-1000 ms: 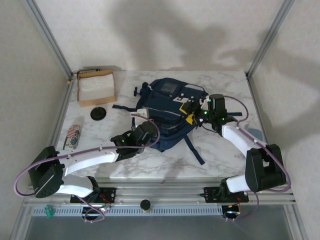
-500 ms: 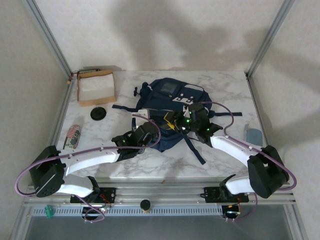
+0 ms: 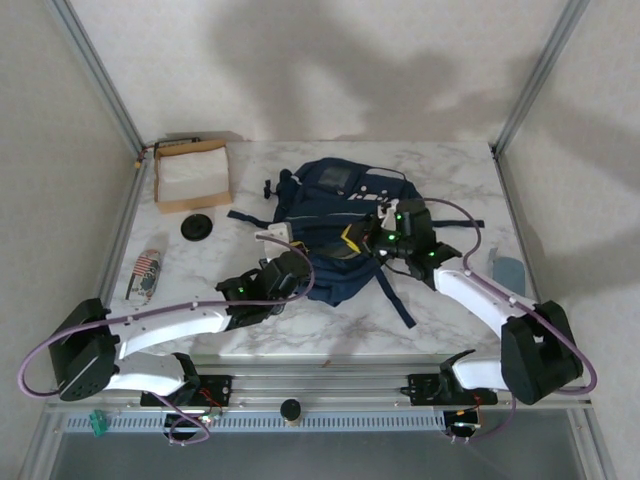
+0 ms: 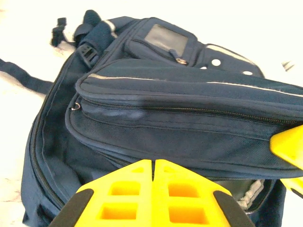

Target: Pack the student bag

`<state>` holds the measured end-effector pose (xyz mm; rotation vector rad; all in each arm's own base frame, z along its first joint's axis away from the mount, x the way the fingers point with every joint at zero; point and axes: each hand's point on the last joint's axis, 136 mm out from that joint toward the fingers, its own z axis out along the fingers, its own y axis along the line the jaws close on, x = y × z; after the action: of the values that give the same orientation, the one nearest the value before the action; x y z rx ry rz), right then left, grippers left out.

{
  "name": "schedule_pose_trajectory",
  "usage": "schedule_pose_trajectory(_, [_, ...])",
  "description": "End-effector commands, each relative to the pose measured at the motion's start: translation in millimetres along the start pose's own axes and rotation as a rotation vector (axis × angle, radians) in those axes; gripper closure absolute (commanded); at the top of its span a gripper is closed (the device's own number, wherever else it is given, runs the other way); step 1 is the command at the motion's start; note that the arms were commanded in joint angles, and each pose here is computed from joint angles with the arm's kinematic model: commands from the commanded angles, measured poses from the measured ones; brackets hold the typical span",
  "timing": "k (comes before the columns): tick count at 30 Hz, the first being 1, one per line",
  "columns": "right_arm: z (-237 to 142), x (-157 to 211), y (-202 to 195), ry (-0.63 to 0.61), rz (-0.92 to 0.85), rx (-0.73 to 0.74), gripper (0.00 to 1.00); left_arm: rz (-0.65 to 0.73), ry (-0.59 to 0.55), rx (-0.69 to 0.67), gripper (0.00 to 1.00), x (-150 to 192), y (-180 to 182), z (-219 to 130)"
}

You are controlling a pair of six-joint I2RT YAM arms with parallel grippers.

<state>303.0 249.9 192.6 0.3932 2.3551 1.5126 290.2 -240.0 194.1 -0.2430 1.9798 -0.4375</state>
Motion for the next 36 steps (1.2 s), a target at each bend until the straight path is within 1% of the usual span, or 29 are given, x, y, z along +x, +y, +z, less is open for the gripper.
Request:
schedule_pose_trajectory(1, [-35.6, -36.5, -7.0, -0.073, -0.045, -0.018, 1.0, 0.031, -0.039, -0.091, 1.0, -1.1, 35.6, -10.1])
schedule_pose_trajectory(4, [-60.8, -47.2, -10.3, -0.061, -0.017, -0.057, 1.0, 0.042, -0.037, -0.09, 1.0, 4.7, 41.7, -10.4])
schedule_pose_trajectory(6, [-79.0, -58.1, -16.3, -0.086, -0.002, -0.056, 1.0, 0.051, -0.049, -0.117, 1.0, 5.2, 49.5, -11.3])
schedule_pose_trajectory(9, [-102.9, -76.6, -32.8, -0.136, 0.013, -0.026, 1.0, 0.038, -0.101, -0.167, 1.0, -4.3, 63.7, -12.2])
schedule_pose_trajectory(13, [-116.1, -99.0, -54.0, -0.181, 0.043, 0.009, 1.0, -0.009, -0.158, -0.139, 1.0, -19.1, 66.5, -4.0])
schedule_pose_trajectory(16, [-114.1, -103.9, -58.0, -0.216, 0.028, 0.047, 1.0, -0.021, -0.175, -0.096, 1.0, -25.6, 56.8, 5.2])
schedule_pose_trajectory(17, [-110.8, -100.7, -54.6, -0.215, 0.015, 0.043, 0.96, -0.017, -0.172, -0.083, 1.0, -26.3, 51.4, 7.6])
schedule_pose_trajectory(18, [-106.6, -96.2, -51.3, -0.203, 0.007, 0.036, 0.87, -0.012, -0.165, -0.064, 1.0, -26.3, 45.4, 9.4])
schedule_pose_trajectory(19, [-102.0, -91.0, -51.4, -0.19, 0.014, 0.034, 0.82, 0.001, -0.151, -0.042, 1.0, -23.9, 39.4, 11.2])
schedule_pose_trajectory(20, [-97.6, -85.7, -52.5, -0.181, 0.023, 0.034, 0.8, -0.007, -0.154, -0.005, 1.0, -24.9, 30.4, 11.6])
schedule_pose_trajectory(21, [-94.3, -81.3, -53.3, -0.18, 0.03, 0.035, 0.76, -0.006, -0.149, 0.012, 1.0, -22.8, 26.7, 12.5])
schedule_pose_trajectory(22, [-89.5, -75.7, -55.0, -0.18, 0.036, 0.036, 0.66, -0.005, -0.144, 0.026, 1.0, -20.8, 23.3, 13.3])
schedule_pose_trajectory(23, [-85.7, -71.4, -55.5, -0.182, 0.039, 0.039, 0.6, -0.009, -0.139, 0.038, 1.0, -19.2, 20.7, 13.5])
schedule_pose_trajectory(25, [-78.6, -64.1, -55.4, -0.194, 0.05, 0.044, 0.51, -0.011, -0.127, 0.058, 1.0, -15.5, 15.7, 13.4])
schedule_pose_trajectory(29, [-66.9, -46.3, -47.9, -0.23, 0.079, 0.04, 0.4, -0.005, -0.12, 0.094, 1.0, -12.2, 5.9, 10.0])
schedule_pose_trajectory(33, [-55.9, -25.3, -26.9, -0.26, 0.091, -0.003, 0.28, 0.002, -0.109, 0.104, 1.0, -9.5, 0.6, 11.1])
schedule_pose_trajectory(36, [-48.3, -13.9, -8.4, -0.258, 0.077, -0.029, 0.23, 0.011, -0.105, 0.102, 1.0, -8.2, -1.5, 12.7])
